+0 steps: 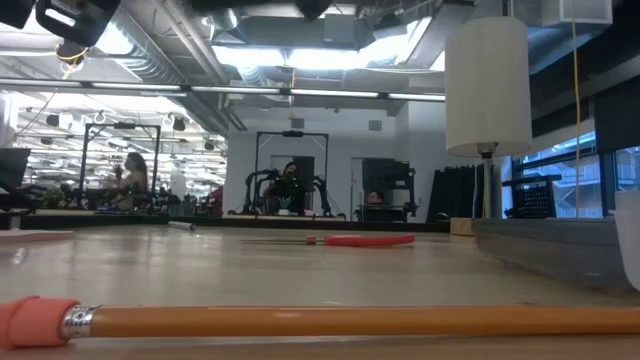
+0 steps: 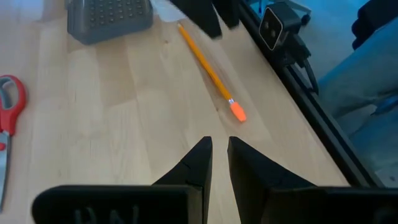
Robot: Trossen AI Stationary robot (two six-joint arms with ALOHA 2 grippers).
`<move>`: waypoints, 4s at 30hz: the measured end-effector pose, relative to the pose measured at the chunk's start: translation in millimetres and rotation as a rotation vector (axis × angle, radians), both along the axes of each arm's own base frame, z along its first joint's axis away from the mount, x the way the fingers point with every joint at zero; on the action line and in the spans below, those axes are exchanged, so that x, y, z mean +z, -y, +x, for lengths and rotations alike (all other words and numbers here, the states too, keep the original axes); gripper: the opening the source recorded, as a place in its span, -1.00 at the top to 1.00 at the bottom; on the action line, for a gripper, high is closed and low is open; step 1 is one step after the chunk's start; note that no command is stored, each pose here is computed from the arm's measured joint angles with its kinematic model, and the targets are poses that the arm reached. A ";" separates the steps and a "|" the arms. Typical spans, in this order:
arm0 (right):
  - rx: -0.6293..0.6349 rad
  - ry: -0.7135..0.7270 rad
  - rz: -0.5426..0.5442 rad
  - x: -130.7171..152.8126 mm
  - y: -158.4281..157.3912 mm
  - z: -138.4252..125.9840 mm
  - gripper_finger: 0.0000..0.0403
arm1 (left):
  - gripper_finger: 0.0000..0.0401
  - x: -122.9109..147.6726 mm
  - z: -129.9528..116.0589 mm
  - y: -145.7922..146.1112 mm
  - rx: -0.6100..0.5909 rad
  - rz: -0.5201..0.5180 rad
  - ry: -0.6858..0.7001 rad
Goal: Pack school essentials
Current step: Put the orange pencil into the supply box
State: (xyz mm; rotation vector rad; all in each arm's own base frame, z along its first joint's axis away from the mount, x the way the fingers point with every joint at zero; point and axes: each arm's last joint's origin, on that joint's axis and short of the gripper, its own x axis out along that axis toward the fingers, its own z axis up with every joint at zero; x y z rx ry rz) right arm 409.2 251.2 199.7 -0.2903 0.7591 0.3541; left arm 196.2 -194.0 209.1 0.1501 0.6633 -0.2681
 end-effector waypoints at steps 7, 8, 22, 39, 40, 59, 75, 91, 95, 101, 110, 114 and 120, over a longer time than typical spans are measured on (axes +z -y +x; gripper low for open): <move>-0.023 0.005 0.019 -24.6 -5.2 8.9 0.50 | 0.76 1.9 -4.4 3.8 -0.020 -0.009 0.008; -0.037 -0.003 0.028 -26.7 -5.4 9.1 0.49 | 0.76 2.0 -5.2 4.6 -0.024 -0.009 0.008; -0.075 0.000 0.058 -47.7 -2.7 19.7 0.11 | 0.76 2.8 -7.9 8.3 -0.041 -0.018 0.016; -0.116 -0.020 0.082 -69.1 3.0 28.4 0.10 | 0.76 2.8 -8.0 8.3 -0.041 -0.019 0.015; -0.116 -0.024 0.079 -72.9 3.1 29.0 0.10 | 0.76 2.8 -8.0 8.3 -0.041 -0.019 0.015; -0.097 -0.062 0.113 -95.6 7.8 36.1 0.21 | 0.76 2.9 -7.9 8.4 -0.042 -0.018 0.016; -0.116 -0.074 0.097 -98.1 13.9 37.8 0.69 | 0.76 2.9 -7.9 8.4 -0.042 -0.018 0.016; -0.143 -0.081 0.111 -98.9 14.7 37.5 0.75 | 0.76 2.9 -7.9 8.4 -0.043 -0.017 0.016; -0.148 -0.071 0.129 -96.0 14.5 38.4 0.78 | 0.76 2.9 -7.9 8.4 -0.043 -0.017 0.016; -0.158 -0.091 0.121 -86.6 13.3 42.4 0.80 | 0.76 2.9 -7.9 8.4 -0.043 -0.017 0.016; -0.173 -0.126 0.090 -70.1 18.1 49.5 0.79 | 0.76 2.9 -7.8 8.3 -0.042 -0.018 0.016; -0.161 -0.124 0.080 -58.7 18.1 52.8 0.79 | 0.76 2.9 -7.8 8.3 -0.042 -0.018 0.016; -0.139 -0.158 0.034 -34.7 14.5 53.0 0.79 | 0.76 3.1 -7.8 8.3 -0.041 -0.019 0.016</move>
